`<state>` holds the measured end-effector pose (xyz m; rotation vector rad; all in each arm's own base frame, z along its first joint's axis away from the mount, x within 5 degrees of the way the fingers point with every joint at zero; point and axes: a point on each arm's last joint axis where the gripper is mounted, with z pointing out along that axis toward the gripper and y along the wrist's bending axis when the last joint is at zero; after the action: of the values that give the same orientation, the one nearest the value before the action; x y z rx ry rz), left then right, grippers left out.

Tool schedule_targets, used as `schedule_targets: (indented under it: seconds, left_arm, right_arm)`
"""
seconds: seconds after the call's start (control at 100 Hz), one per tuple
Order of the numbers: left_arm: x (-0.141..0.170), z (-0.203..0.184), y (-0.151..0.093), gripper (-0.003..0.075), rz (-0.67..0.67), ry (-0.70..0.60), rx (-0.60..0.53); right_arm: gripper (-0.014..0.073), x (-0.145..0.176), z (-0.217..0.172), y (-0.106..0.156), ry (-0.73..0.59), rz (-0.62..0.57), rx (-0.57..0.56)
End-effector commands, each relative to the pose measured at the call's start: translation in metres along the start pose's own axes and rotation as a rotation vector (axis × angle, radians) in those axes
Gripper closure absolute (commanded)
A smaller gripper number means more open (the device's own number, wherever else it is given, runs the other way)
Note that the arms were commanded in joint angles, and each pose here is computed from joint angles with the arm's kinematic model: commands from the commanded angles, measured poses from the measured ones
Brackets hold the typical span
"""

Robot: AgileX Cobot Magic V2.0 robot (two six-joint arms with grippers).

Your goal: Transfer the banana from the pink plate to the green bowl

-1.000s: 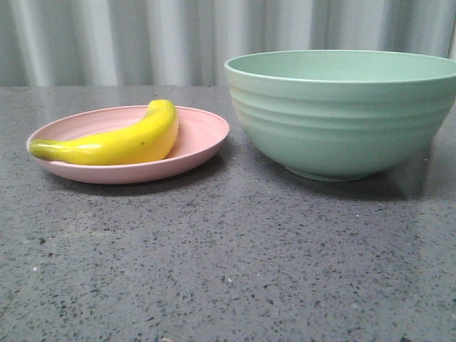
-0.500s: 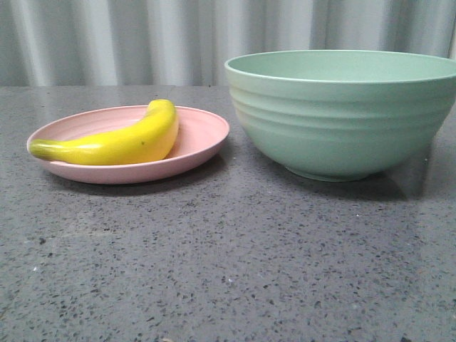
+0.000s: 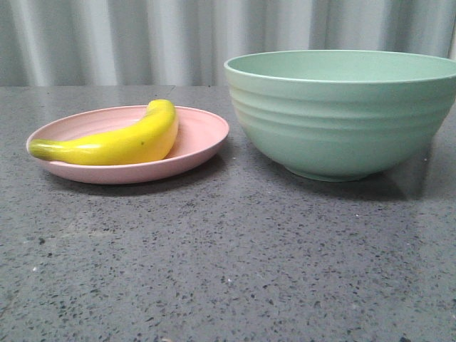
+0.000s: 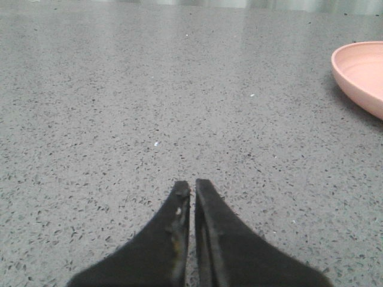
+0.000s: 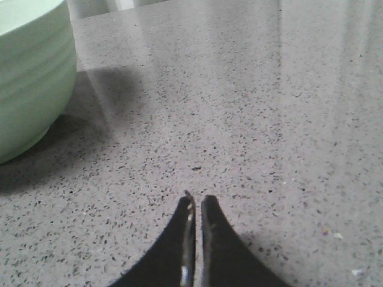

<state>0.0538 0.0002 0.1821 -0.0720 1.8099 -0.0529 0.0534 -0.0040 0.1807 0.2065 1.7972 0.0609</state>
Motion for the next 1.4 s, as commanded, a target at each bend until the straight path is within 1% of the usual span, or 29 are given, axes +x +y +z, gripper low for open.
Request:
schedule_targets:
  seconds: [0.0,0.14,0.32,1.09,1.27,1.39]
  left_arm:
    - [-0.006,-0.002,-0.001,0.0741,-0.016,-0.102,0.011]
    - [-0.007,-0.002,-0.001,0.0741,-0.016,-0.109,0.011]
    - [-0.010,-0.002,-0.001,0.0741,-0.006,-0.149,0.012]
    - [-0.010,-0.002,-0.001,0.0741,-0.044,-0.152,0.023]
    - [-0.017,-0.003,-0.002,0.0741,-0.044,-0.223,0.028]
    - [-0.017,-0.003,-0.002,0.0741,-0.044,-0.228,0.028]
  right_arm:
    - [0.0662,0.005,0.001,-0.001,-0.012,-0.010,0.008]
    - [0.0662,0.005,0.001,-0.001,-0.012,-0.010,0.008]
    - [0.0662,0.005,0.001,-0.001,-0.012,-0.010,0.008]
    - [0.0662,0.005,0.001,-0.001,-0.012,-0.010,0.008]
    - [0.0662,0.005,0.001,-0.001,-0.012,-0.010,0.008]
    - [0.0662,0.005,0.001,-0.001,-0.012,-0.010,0.008]
